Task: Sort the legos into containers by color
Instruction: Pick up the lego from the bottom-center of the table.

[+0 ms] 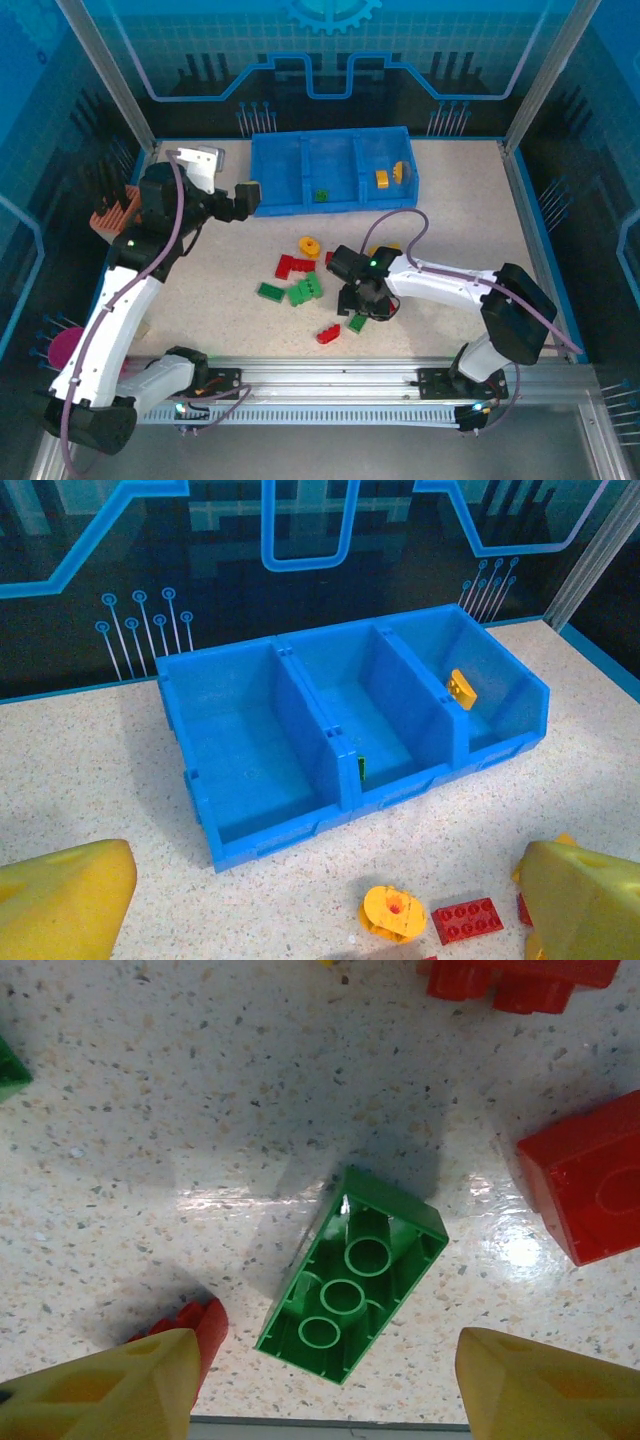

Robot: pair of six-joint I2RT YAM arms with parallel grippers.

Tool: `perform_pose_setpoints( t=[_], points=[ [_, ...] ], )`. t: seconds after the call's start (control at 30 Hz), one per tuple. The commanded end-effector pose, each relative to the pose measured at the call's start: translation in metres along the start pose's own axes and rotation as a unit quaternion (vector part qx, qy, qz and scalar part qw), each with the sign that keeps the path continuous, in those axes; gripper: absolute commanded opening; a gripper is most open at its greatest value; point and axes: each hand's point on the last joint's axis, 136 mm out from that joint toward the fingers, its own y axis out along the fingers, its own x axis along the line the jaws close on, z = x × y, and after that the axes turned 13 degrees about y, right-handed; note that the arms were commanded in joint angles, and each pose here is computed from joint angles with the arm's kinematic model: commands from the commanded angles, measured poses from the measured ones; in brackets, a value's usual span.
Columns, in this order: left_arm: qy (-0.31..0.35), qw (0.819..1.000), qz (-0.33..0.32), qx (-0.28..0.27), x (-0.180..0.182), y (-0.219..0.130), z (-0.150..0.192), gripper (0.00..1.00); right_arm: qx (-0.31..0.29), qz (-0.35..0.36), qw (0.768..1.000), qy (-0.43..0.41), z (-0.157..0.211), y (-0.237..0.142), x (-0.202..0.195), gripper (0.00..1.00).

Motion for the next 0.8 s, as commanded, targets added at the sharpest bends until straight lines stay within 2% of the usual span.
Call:
perform_pose_setpoints(
  t=[0.0,0.3,0.5,0.6,0.7,0.77],
  points=[
    [-0.007,1.000,-0.001,-0.012,0.000,-0.004,-0.002,0.99,0.009,0.035,0.999,0.002,0.006,0.014,-0.010,0.68],
    [-0.003,1.000,-0.012,-0.010,0.003,-0.007,0.003,0.99,0.028,0.053,0.998,-0.007,0.006,0.036,-0.008,0.64],
    [-0.020,0.999,-0.041,-0.004,0.014,-0.002,0.003,0.99,0.048,0.052,0.997,-0.016,0.010,0.049,-0.003,0.44],
    [-0.021,0.999,-0.045,-0.019,0.015,-0.004,0.000,1.00,0.057,0.043,0.997,-0.026,0.010,0.049,0.002,0.35],
    [-0.053,0.990,-0.124,-0.030,0.042,-0.011,0.001,1.00,0.061,0.029,0.997,-0.041,0.008,0.039,0.005,0.28],
    [-0.049,0.989,-0.135,-0.021,0.046,-0.011,0.000,0.99,0.055,0.023,0.997,-0.057,0.004,0.025,0.004,0.26]
  ],
)
